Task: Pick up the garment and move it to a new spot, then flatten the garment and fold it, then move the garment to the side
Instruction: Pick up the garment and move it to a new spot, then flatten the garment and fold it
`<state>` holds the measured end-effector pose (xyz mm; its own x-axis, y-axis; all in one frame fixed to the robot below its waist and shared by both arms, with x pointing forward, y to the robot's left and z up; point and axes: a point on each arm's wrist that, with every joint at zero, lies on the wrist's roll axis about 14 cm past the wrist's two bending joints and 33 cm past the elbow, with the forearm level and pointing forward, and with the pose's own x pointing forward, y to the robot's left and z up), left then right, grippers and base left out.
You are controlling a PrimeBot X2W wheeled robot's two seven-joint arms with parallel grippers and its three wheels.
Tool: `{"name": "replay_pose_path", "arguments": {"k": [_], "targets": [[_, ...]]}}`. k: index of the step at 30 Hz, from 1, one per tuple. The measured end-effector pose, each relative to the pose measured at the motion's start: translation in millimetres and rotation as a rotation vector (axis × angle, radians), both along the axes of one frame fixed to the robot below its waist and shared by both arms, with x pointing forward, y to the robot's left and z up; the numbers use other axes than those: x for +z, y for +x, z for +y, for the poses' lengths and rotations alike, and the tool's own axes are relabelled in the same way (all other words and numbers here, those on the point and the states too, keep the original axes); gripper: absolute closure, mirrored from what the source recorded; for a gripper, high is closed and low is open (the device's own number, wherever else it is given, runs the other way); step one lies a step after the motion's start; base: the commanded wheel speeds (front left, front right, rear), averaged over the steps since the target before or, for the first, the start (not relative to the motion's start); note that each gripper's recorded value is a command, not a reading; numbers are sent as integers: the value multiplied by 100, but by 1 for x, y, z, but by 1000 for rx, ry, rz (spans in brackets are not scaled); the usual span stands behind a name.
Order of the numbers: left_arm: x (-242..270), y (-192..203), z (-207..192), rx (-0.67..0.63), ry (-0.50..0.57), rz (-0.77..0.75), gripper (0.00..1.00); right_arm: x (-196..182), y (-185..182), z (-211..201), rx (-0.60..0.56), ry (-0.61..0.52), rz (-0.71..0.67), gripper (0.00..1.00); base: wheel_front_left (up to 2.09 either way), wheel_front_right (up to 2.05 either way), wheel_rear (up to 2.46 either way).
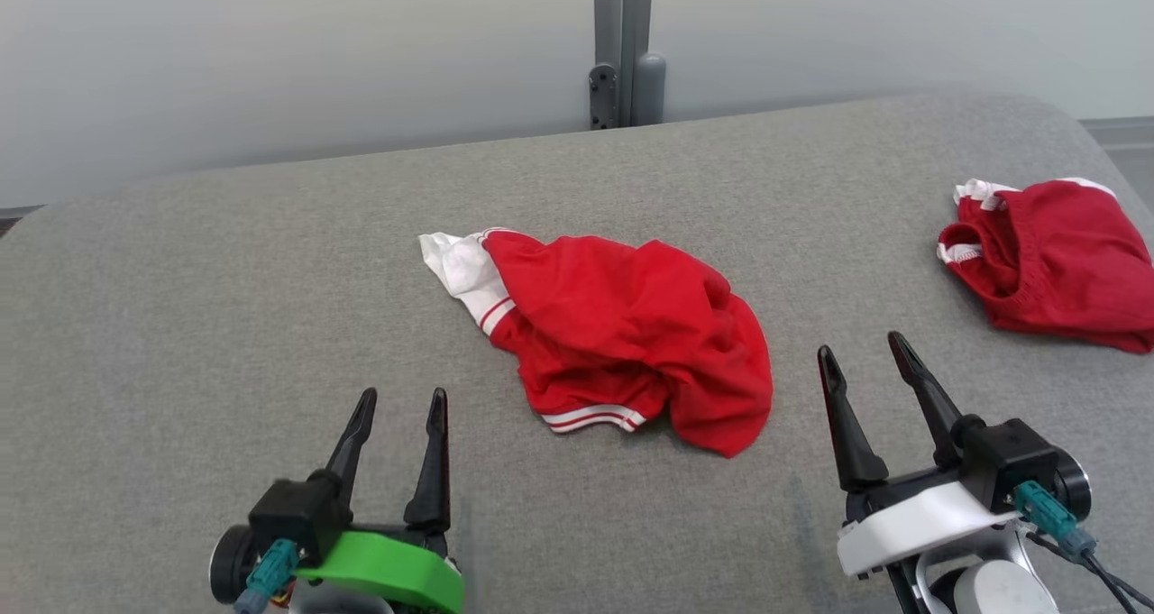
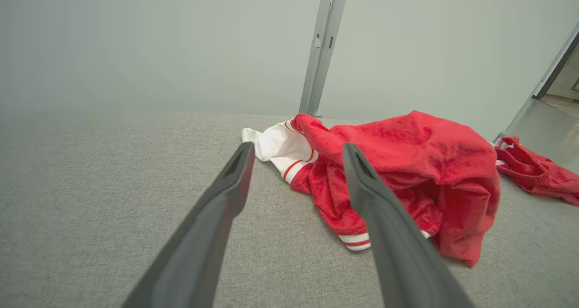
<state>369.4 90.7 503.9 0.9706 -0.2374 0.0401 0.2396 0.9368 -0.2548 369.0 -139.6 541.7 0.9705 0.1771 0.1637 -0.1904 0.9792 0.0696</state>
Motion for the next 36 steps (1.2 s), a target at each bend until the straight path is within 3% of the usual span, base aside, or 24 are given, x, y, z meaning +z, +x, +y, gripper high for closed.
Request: {"name": "replay_pose_path", "arguments": {"k": [13,36], "targets": [[6,-23,46,180,-35,-24,0,-11,-4,23,68,76,17,0,0,0,0],[0,-25,52,196,-18,-20,0,-16,2,31,92,59,29,0,0,0,0]]}}
